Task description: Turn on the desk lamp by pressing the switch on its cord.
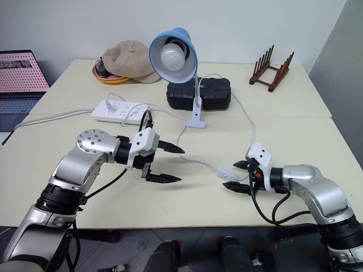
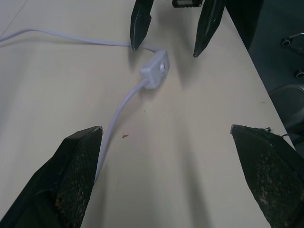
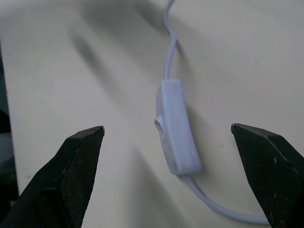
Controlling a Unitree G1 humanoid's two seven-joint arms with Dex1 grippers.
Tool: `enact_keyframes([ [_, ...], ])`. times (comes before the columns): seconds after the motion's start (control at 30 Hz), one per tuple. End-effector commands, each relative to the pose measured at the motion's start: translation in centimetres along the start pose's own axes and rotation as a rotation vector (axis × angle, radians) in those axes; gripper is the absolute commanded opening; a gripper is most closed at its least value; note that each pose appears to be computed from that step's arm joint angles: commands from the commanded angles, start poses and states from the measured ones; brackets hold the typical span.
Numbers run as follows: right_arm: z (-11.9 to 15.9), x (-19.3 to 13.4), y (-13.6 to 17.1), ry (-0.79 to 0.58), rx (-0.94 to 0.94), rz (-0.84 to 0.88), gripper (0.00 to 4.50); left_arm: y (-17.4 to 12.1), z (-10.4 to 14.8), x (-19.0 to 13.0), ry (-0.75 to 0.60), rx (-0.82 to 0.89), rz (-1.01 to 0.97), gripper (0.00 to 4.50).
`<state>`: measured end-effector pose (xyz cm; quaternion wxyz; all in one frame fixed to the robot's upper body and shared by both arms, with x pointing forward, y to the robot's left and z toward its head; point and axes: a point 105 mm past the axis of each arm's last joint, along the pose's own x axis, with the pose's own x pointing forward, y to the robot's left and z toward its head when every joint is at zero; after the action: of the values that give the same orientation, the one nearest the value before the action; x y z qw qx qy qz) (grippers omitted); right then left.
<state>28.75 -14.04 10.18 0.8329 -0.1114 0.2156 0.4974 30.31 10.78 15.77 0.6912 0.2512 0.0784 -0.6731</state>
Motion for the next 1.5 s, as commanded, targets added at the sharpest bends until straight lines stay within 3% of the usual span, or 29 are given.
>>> enact_keyframes([
  [0.03,0.4,0.0,-0.1,-0.014,-0.035,0.004,4.48,-0.5,1.1,-0.1,-0.022,0.042,-0.010,4.50],
  [0.17,0.3,0.5,0.2,-0.016,-0.031,0.026,4.48,-0.8,1.2,-0.1,-0.028,0.042,-0.014,4.50],
  [0.27,-0.1,0.8,0.5,-0.006,-0.027,0.045,4.03,-0.9,1.2,-0.1,-0.033,0.041,-0.024,4.50],
  [0.5,-0.6,0.6,0.0,0.005,-0.028,0.024,2.21,-0.8,1.4,-0.1,-0.037,0.041,-0.018,4.50],
  [0.77,-0.2,0.9,-0.3,-0.017,-0.025,0.012,0.44,-0.9,1.3,0.1,-0.045,0.031,-0.018,4.50],
  [0.87,0.1,0.9,-0.2,-0.035,-0.016,0.012,0.36,-1.1,1.0,0.1,-0.051,0.006,-0.019,4.50],
  [1.03,4.1,-0.1,-0.4,-0.217,0.114,0.028,0.36,-1.5,2.2,0.2,-0.266,-0.355,-0.013,4.50],
  [1.23,8.3,-1.8,0.6,-0.388,0.264,0.171,0.36,-2.0,2.6,0.9,-0.406,-0.630,-0.043,4.50],
  [1.5,8.6,-2.3,3.3,-0.341,0.310,0.331,0.36,-0.6,4.0,2.4,-0.514,-0.741,-0.065,4.50],
])
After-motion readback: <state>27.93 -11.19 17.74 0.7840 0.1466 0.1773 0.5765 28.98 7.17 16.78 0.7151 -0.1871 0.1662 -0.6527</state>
